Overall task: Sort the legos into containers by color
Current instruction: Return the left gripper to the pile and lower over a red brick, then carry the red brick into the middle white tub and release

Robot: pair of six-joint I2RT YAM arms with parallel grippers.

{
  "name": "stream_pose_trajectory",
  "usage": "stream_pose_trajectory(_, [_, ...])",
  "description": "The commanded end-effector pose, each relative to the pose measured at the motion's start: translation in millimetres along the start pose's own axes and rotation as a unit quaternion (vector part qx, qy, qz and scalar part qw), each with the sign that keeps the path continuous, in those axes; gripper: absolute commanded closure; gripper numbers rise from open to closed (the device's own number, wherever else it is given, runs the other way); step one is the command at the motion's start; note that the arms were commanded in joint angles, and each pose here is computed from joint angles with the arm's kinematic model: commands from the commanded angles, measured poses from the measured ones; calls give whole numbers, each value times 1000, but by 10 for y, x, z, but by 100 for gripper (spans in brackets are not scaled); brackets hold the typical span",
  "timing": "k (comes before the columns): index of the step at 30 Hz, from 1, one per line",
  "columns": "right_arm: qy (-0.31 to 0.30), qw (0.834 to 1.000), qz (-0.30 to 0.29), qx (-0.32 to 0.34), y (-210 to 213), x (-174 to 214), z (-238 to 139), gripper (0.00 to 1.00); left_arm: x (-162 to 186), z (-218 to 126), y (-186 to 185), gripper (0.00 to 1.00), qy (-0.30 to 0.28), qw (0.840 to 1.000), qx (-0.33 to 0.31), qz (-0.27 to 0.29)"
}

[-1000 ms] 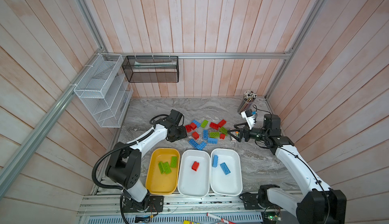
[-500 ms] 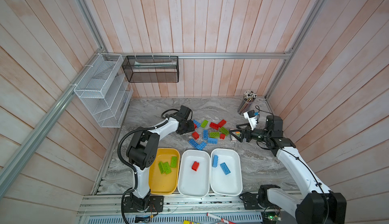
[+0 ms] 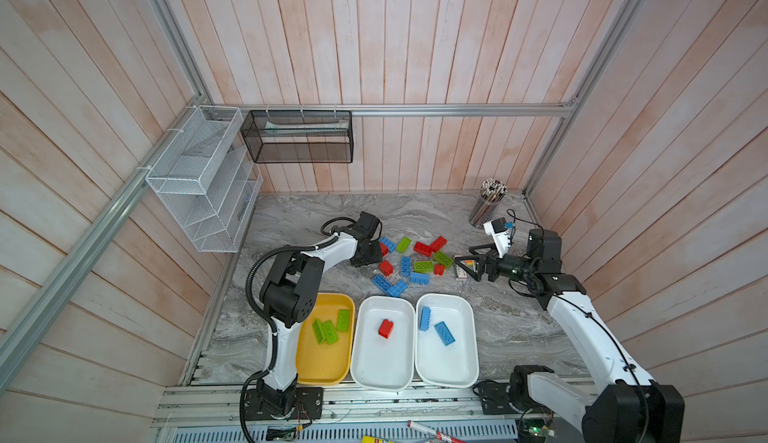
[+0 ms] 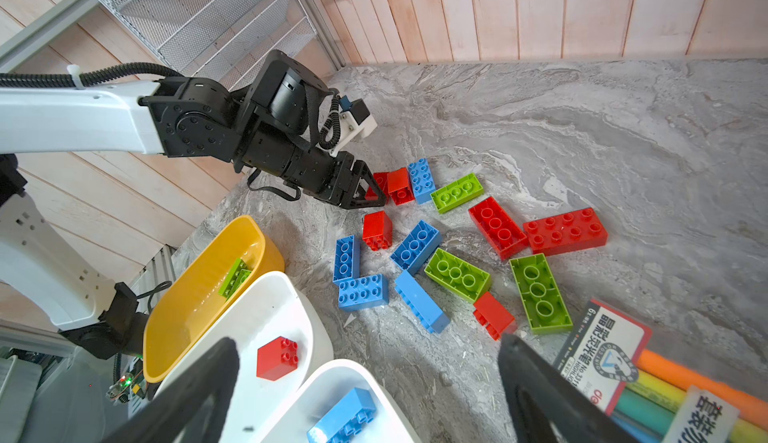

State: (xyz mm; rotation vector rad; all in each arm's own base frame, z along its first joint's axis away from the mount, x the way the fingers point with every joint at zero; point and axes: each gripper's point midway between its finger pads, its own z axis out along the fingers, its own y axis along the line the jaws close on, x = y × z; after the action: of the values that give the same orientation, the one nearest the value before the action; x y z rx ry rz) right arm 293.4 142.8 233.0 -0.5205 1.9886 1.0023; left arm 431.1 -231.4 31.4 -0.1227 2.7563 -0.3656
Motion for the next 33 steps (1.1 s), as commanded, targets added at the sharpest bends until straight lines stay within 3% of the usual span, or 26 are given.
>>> stream_pose_trajectory(1, [-1,1000,-2,2,10,13,-33,2,-133,75,29,46,-17,1000,-11,5])
stream_pose_trajectory(8, [-1,1000,-2,2,4,14,-37,2,-247,115,88,46,-21,999,-24,4])
stream_pose_trajectory(18, [-3,1000,-1,-2,10,2,-40,2,-222,61,209,76,-9,998,-52,33])
stream_pose_trajectory(26, [-9,1000,-2,-2,33,-31,-63,2,-299,-725,119,80,-30,994,-45,91])
stream_pose_trajectory(29, [-12,1000,-2,-4,43,-47,-66,2,-74,-1037,12,80,-11,994,-2,106])
stream_pose_trajectory(33, [-14,1000,-4,-6,54,-69,-68,2,478,-1386,-69,79,35,990,25,137])
